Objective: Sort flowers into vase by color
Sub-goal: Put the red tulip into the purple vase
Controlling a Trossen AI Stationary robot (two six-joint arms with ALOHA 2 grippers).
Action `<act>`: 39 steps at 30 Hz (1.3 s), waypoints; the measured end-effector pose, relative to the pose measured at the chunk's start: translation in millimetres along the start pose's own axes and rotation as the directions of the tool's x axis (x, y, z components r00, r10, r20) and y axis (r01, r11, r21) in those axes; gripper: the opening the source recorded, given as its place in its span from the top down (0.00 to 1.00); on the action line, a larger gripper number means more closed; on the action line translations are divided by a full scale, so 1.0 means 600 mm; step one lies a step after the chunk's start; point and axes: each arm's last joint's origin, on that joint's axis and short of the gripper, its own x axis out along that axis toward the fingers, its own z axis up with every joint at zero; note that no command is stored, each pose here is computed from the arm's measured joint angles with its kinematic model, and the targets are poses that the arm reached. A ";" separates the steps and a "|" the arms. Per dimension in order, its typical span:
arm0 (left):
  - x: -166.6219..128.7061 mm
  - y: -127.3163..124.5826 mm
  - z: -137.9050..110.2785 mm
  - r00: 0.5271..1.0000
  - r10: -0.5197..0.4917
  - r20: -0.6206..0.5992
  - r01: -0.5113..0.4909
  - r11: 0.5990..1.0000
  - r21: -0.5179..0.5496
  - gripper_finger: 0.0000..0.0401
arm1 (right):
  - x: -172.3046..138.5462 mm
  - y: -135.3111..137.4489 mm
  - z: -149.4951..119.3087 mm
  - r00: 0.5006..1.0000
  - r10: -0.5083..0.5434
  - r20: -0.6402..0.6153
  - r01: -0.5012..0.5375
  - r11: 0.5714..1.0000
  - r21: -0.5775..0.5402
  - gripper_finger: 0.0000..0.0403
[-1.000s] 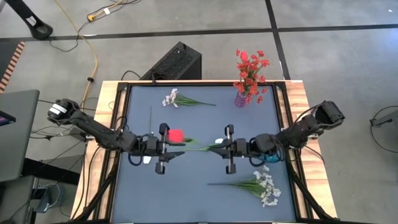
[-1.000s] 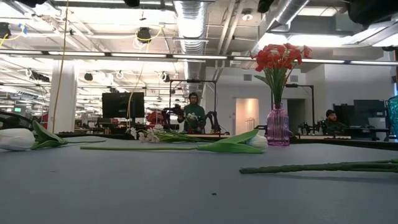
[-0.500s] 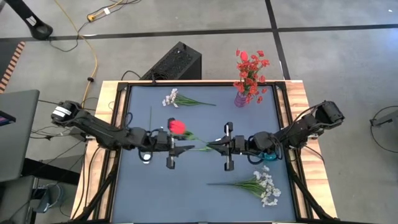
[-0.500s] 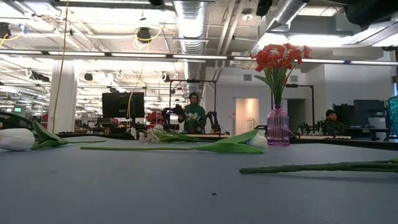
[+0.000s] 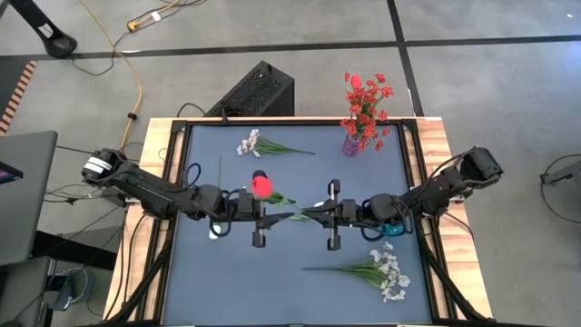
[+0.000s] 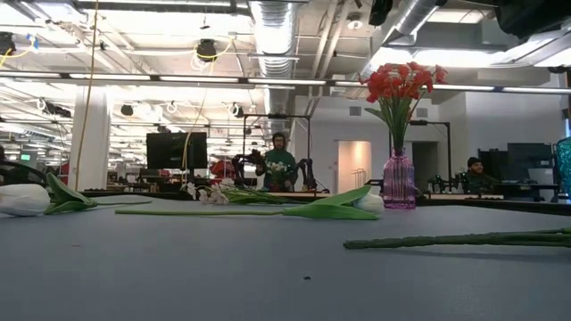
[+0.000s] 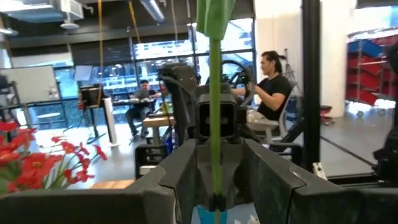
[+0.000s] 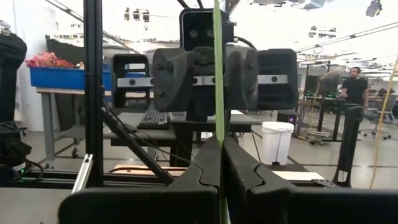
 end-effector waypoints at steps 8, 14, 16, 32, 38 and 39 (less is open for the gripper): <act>0.000 0.001 0.009 0.999 0.008 0.052 -0.007 1.000 -0.014 0.71 | 0.000 0.000 0.000 1.000 0.000 0.000 0.000 1.000 -0.006 0.93; -0.001 0.002 0.015 0.996 -0.005 0.089 0.007 1.000 -0.023 0.71 | 0.000 0.000 0.000 1.000 0.000 0.000 0.000 1.000 -0.006 0.93; -0.001 0.002 0.015 0.996 -0.005 0.091 0.007 1.000 -0.025 0.73 | 0.000 0.000 0.000 1.000 0.001 0.000 -0.001 1.000 -0.006 0.93; -0.001 0.002 0.015 0.996 -0.007 0.092 0.009 1.000 -0.026 0.99 | 0.000 0.000 -0.002 1.000 0.004 -0.013 -0.004 1.000 -0.010 0.91; 0.000 0.006 0.014 0.996 0.000 0.088 0.003 0.999 -0.033 1.00 | 0.000 0.000 -0.002 1.000 0.005 -0.013 -0.005 1.000 -0.010 0.86; 0.001 0.008 0.014 0.996 0.003 0.087 0.000 0.999 -0.035 1.00 | 0.000 0.000 -0.002 1.000 0.005 -0.013 -0.005 1.000 -0.010 0.86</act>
